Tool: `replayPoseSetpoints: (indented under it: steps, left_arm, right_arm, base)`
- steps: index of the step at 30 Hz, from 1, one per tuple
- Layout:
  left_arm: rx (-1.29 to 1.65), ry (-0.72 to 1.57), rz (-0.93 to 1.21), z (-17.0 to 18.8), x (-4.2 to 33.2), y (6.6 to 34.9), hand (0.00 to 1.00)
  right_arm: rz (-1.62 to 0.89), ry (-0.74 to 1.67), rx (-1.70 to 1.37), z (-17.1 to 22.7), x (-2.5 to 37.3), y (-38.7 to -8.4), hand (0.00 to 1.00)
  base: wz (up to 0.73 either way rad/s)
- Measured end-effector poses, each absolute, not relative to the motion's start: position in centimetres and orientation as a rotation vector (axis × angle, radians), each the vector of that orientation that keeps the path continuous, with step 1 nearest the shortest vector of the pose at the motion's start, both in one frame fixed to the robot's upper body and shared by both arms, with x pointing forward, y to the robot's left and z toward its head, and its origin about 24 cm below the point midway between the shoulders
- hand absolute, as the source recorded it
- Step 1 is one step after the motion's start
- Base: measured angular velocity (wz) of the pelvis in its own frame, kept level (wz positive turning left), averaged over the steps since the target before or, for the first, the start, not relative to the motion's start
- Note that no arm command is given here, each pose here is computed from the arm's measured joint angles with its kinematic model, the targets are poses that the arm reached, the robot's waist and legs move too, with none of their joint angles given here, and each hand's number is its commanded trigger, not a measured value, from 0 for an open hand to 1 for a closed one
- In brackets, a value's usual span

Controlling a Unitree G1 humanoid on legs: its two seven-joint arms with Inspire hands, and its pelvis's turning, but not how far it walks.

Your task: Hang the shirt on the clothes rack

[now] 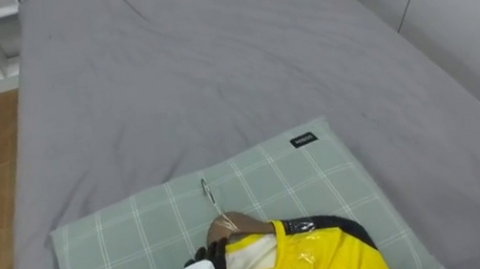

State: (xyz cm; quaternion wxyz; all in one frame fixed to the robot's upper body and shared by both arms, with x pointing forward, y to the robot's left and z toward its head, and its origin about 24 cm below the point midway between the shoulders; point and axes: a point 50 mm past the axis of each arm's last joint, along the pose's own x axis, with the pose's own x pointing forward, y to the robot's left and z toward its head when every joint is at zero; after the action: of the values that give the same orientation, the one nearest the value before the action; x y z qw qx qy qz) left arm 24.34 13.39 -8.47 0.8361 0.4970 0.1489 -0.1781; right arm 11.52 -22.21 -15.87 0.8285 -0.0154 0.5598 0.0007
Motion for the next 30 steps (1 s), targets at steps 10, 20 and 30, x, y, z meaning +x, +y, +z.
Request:
replayPoseSetpoints:
  steps: [10,20,30]
  left_arm:
    - [0.98,0.359,-0.179,-7.9,25.3,16.4,0.0]
    - [0.915,0.414,-0.078,-7.8,25.8,17.7,0.0]
    - [0.844,0.447,-0.041,-7.9,26.1,17.9,0.0]
  right_arm:
    - [-0.018,1.186,-0.024,-15.9,11.6,-22.2,0.0]
    - [-0.017,1.187,-0.041,-15.9,11.6,-22.2,0.0]
    - [-0.019,1.18,-0.05,-15.8,11.9,-22.0,0.0]
  base:
    - [-0.01]
    - [0.01]
    - [0.01]
